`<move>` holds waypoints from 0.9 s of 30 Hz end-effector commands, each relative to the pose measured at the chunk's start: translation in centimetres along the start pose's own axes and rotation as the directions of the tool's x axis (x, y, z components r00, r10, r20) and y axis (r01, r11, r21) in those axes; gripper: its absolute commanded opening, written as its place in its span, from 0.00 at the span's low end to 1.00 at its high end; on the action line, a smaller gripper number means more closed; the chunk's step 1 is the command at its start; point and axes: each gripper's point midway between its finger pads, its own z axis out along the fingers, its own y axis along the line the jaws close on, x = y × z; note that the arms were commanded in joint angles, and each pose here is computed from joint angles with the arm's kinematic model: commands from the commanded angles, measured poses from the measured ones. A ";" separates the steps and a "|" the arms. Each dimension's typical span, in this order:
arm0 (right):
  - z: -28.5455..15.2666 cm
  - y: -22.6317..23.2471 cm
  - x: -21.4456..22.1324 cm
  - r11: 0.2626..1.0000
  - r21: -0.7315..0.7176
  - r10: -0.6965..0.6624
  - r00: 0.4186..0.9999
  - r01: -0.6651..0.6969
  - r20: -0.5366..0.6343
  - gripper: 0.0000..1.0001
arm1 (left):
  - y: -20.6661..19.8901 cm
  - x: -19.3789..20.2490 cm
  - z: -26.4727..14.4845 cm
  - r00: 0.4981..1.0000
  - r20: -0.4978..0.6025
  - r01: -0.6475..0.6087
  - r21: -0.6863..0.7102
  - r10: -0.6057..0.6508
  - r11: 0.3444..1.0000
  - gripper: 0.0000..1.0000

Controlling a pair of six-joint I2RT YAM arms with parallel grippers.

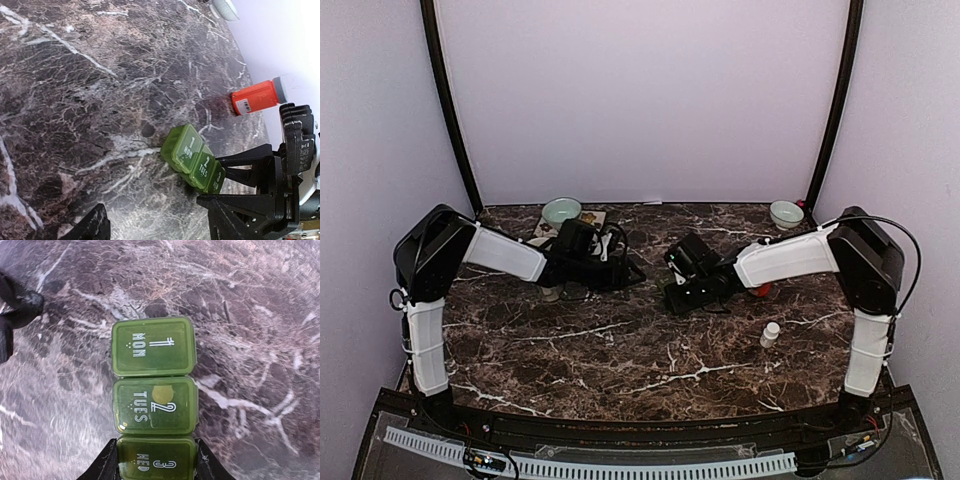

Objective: Sort the pills into containers
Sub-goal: Pick up the pill container from the center of the board, then pass from the right arm to the left

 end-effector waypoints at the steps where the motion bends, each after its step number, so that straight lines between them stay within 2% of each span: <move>1: -3.2 1.2 -2.6 0.995 -0.043 -0.086 0.990 0.091 0.113 0.42 | -3.6 -2.2 -2.1 0.999 0.034 -0.003 0.184 -0.003 0.983 0.70; 9: -5.9 2.6 -4.1 0.981 -0.116 -0.135 0.976 0.156 0.170 0.42 | -5.0 -2.4 -2.5 1.000 -0.005 -0.017 0.257 0.019 0.966 0.71; 11: -5.8 2.6 -3.0 0.978 -0.130 -0.140 0.978 0.161 0.154 0.42 | -5.1 -2.4 -2.5 1.000 -0.008 -0.015 0.263 0.018 0.965 0.71; 21: -6.6 3.8 -3.0 0.968 -0.167 -0.159 0.972 0.188 0.172 0.43 | -6.2 -3.1 -3.1 1.000 0.001 -0.008 0.311 0.008 0.950 0.71; 27: -6.8 4.8 -3.3 0.963 -0.181 -0.168 0.969 0.201 0.184 0.43 | -6.6 -2.6 -3.1 0.999 -0.030 0.001 0.338 0.010 0.941 0.70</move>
